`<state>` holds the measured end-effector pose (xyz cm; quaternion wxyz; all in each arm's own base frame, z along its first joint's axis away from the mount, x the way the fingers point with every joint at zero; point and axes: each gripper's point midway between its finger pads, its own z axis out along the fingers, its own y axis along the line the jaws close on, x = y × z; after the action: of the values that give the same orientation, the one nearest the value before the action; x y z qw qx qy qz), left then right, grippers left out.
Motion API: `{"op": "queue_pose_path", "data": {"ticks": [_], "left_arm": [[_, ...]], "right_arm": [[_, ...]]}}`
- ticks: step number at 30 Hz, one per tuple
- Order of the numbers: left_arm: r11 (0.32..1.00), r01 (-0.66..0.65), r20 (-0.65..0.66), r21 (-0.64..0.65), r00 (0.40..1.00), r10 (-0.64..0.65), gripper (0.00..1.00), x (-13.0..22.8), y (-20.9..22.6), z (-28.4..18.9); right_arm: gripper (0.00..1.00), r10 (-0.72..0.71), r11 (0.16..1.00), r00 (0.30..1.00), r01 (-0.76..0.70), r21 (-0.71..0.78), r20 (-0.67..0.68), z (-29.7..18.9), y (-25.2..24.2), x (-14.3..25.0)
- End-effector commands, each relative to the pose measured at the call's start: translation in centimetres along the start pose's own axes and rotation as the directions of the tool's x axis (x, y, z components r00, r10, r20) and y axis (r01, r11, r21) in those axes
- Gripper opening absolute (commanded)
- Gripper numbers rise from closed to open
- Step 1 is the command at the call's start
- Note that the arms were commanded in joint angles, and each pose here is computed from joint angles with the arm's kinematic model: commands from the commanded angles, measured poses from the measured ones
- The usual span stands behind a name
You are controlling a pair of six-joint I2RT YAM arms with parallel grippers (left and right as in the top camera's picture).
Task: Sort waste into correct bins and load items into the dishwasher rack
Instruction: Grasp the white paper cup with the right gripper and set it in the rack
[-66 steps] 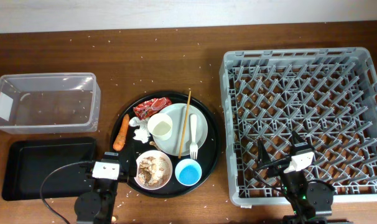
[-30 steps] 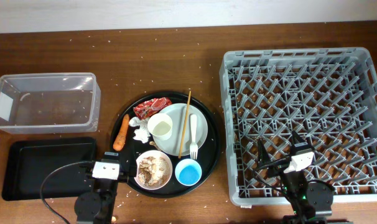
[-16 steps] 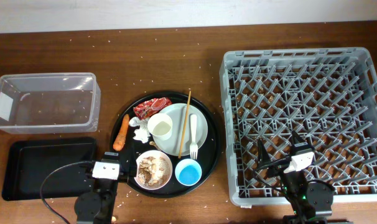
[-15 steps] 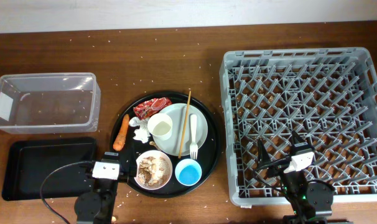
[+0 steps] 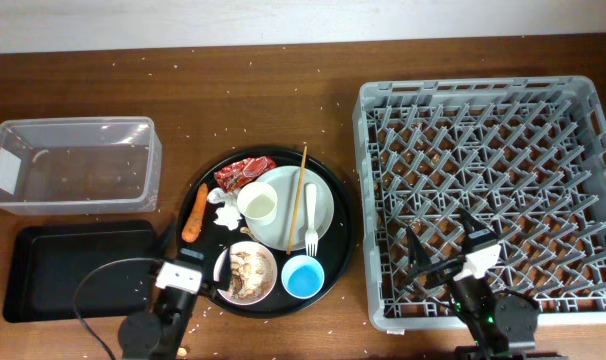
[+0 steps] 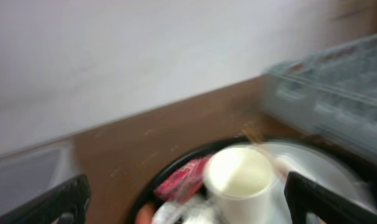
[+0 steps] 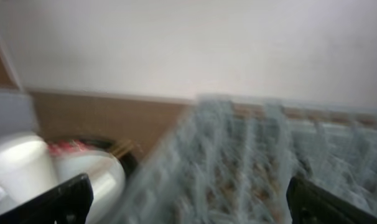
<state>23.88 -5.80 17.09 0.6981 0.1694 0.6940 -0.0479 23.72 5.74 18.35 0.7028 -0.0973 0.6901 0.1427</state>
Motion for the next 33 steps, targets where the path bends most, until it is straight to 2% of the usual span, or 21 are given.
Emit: {"op": "queue_pose_path", "data": {"ticks": [1,2,4,6,7,9,11,13,14,16,17,19,21,22,23,25,27,29,31,32,33], "left_arm": [[0.96,0.01,0.173,0.281,0.983,-0.06,0.99,-5.8,-4.4,-1.6],[0.964,-0.012,0.221,0.267,0.974,-0.049,0.99,-9.1,-3.9,-2.4],[0.967,0.053,0.098,0.248,0.992,-0.08,0.99,-12.1,-2.8,-2.4],[0.953,0.149,-0.102,0.262,0.987,-0.126,0.99,-15.0,-1.9,-1.0],[0.937,0.237,-0.282,0.258,0.945,-0.162,0.99,-15.6,-1.5,0.2],[0.891,0.401,-0.59,0.213,0.78,-0.21,0.99,-15.0,-1.2,2.8],[0.807,0.54,-0.677,0.241,0.689,-0.259,0.99,-14.3,-2.6,5.1],[0.824,0.553,-0.8,0.12,0.546,-0.25,0.99,-9.1,-2.2,6.9],[0.853,0.52,-0.881,0.047,0.424,-0.21,0.89,-4.9,-2.4,7.5],[0.921,0.378,-0.951,-0.096,0.239,-0.197,0.79,1.8,-2.1,8.8],[0.931,0.348,-0.962,-0.108,0.202,-0.186,0.77,3.5,-2.3,9.2],[0.949,0.278,-0.978,-0.149,0.102,-0.184,0.61,8.4,-2.3,10.4],[0.937,0.319,-0.98,-0.145,0.086,-0.18,0.31,10.8,-3.4,11.8],[0.936,0.321,-0.979,-0.144,0.09,-0.181,0.05,10.8,-3.4,12.0],[0.933,0.332,-0.98,-0.143,0.085,-0.18,0.0,10.6,-3.5,11.9],[0.915,0.376,-0.976,-0.147,0.096,-0.196,0.0,7.5,-3.2,12.6],[0.91,0.38,-0.963,-0.166,0.138,-0.233,0.0,1.4,-0.9,12.8],[0.901,0.416,-0.917,-0.119,0.301,-0.26,0.0,-6.3,0.1,13.7],[0.83,0.558,-0.872,0.006,0.409,-0.268,0.0,-11.6,-2.0,13.8],[0.79,0.612,-0.873,0.047,0.41,-0.265,0.0,-12.5,-3.1,13.7],[0.696,0.707,-0.882,0.123,0.399,-0.249,0.0,-13.8,-5.3,13.3]], "right_arm": [[0.99,0.225,0.952,0.959,-0.179,-0.246,0.174,-1.5,4.0,-7.3],[0.99,0.217,0.954,0.952,-0.159,-0.256,0.215,-2.2,4.5,-10.0],[0.99,0.227,0.954,0.955,-0.18,-0.239,0.19,-3.2,4.9,-14.0],[0.99,0.302,0.941,0.953,-0.3,-0.157,-0.015,-2.1,4.4,-15.4],[0.99,0.353,0.924,0.912,-0.374,-0.073,-0.208,-1.4,4.1,-14.9],[0.99,0.281,0.944,0.749,-0.328,0.032,-0.601,-0.4,3.6,-13.0],[0.99,0.27,0.932,0.613,-0.361,0.041,-0.742,1.9,3.3,-11.8],[0.99,0.305,0.889,0.478,-0.454,0.065,-0.824,3.2,3.8,-9.4],[0.99,0.305,0.888,0.475,-0.455,0.067,-0.825,3.2,3.8,-9.3],[0.99,0.277,0.907,0.575,-0.42,0.012,-0.77,1.5,4.5,-11.8],[0.99,0.262,0.915,0.624,-0.402,-0.015,-0.737,0.7,4.8,-13.1],[0.99,0.239,0.926,0.697,-0.374,-0.058,-0.676,-1.7,5.9,-15.1],[0.99,0.233,0.928,0.712,-0.366,-0.067,-0.662,-2.7,6.3,-15.5],[0.99,0.236,0.927,0.703,-0.371,-0.062,-0.671,-2.7,6.3,-15.3],[0.99,0.237,0.927,0.702,-0.371,-0.061,-0.672,-2.7,6.3,-15.3],[0.99,0.239,0.926,0.696,-0.374,-0.057,-0.677,-2.8,6.3,-15.2],[0.98,0.247,0.922,0.675,-0.384,-0.046,-0.695,-3.2,6.4,-14.7],[0.99,0.273,0.909,0.596,-0.417,-0.001,-0.755,-4.8,6.8,-13.3],[0.99,0.276,0.907,0.589,-0.42,0.003,-0.76,-4.9,6.9,-13.1],[0.99,0.284,0.901,0.581,-0.433,0.006,-0.762,-5.0,7.1,-13.1],[0.99,0.299,0.895,0.576,-0.445,0.014,-0.761,-5.0,7.1,-13.2]]}}
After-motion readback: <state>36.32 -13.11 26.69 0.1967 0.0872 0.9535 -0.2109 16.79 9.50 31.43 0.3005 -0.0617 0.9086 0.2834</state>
